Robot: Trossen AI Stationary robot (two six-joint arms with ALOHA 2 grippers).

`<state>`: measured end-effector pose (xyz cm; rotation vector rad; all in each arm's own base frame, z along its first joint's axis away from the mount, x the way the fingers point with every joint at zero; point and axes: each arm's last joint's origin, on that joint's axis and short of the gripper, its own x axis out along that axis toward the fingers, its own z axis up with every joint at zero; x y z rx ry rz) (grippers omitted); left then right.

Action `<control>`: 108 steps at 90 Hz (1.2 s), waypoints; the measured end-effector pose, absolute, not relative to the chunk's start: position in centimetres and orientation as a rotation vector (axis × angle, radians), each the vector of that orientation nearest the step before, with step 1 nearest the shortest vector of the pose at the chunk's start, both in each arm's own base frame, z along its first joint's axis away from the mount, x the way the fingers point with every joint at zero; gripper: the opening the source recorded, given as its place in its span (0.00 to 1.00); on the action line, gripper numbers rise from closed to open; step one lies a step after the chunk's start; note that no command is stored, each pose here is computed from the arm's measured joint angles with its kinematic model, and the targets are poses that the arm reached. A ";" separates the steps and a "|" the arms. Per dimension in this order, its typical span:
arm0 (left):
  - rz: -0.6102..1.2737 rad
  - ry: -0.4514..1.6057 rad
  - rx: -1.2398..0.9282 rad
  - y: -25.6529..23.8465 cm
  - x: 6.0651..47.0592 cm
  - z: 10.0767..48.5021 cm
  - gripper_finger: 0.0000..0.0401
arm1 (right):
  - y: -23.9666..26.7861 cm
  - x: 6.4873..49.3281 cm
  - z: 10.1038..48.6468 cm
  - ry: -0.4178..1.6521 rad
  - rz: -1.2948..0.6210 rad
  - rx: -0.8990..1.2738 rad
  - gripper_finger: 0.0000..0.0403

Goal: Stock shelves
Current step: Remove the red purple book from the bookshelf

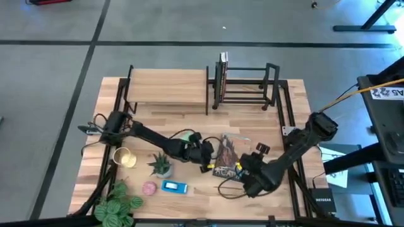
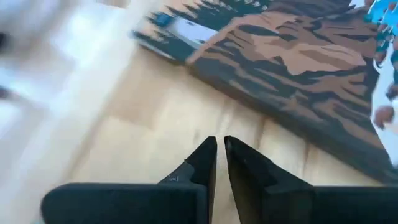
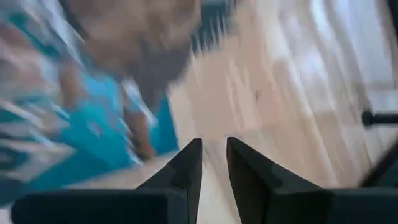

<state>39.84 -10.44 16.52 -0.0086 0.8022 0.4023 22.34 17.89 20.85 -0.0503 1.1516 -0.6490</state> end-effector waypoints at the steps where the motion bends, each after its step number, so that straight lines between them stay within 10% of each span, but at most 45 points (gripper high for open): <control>1: 0.406 0.801 -0.003 -10.6 39.6 16.8 0.05 | 17.9 22.4 21.1 1.134 -0.649 -0.050 0.15; 29: 0.485 0.699 0.124 -16.6 31.9 24.0 0.05 | 12.2 24.9 26.0 0.781 -0.694 -0.049 0.31; 65: 0.595 0.547 0.083 -21.3 25.3 24.3 0.05 | -3.3 28.8 27.7 0.610 -0.858 0.104 0.64; 108: 0.597 0.529 0.069 -21.6 24.8 24.3 0.05 | -10.9 28.4 27.5 0.539 -0.957 0.295 0.59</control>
